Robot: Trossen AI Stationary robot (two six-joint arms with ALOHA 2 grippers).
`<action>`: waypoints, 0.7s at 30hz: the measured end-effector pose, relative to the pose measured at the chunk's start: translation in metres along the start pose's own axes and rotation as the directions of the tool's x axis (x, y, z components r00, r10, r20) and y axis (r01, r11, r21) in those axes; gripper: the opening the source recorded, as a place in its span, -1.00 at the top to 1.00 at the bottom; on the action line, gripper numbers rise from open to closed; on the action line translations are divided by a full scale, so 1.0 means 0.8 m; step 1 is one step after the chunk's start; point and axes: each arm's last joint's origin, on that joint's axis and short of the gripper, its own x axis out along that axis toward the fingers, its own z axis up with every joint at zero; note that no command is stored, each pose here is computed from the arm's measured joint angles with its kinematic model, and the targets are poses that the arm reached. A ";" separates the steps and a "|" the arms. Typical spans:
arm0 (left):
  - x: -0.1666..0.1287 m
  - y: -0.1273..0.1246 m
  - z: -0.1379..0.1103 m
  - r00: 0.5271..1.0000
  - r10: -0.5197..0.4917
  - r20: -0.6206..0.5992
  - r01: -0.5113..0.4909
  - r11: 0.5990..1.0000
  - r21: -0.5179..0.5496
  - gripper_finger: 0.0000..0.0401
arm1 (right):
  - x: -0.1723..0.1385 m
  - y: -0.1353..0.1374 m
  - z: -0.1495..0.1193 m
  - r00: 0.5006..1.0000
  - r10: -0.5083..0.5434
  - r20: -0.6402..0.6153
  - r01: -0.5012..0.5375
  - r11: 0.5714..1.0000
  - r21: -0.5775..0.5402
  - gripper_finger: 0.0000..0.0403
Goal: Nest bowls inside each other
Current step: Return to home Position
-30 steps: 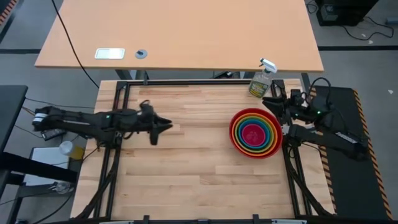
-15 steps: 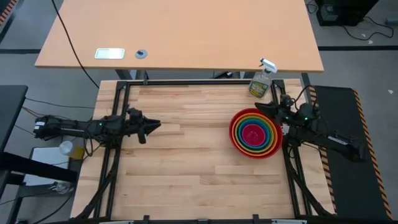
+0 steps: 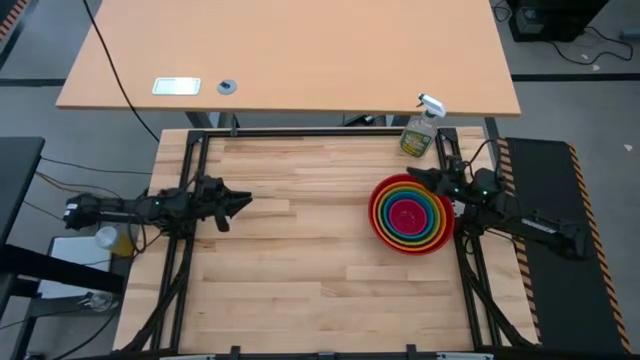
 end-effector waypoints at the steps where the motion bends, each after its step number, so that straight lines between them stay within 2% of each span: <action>1: -0.002 0.001 -0.001 1.000 -0.002 0.003 0.002 1.000 -0.005 0.42 | -0.001 0.001 0.001 1.000 0.009 0.005 -0.009 1.000 -0.001 0.29; 6: -0.013 0.006 -0.001 1.000 -0.001 0.009 0.002 1.000 -0.018 0.42 | -0.010 0.004 0.003 0.998 0.049 0.024 -0.049 0.999 -0.005 0.40; 16: -0.013 0.009 -0.005 0.999 0.036 -0.012 -0.036 0.999 -0.020 0.42 | -0.013 0.001 0.000 0.999 0.034 -0.002 -0.034 0.999 -0.010 0.54; 21: -0.013 0.010 -0.005 0.999 0.040 -0.011 -0.041 0.997 -0.071 0.42 | -0.013 0.009 0.006 0.994 0.096 0.050 -0.094 0.995 -0.035 0.58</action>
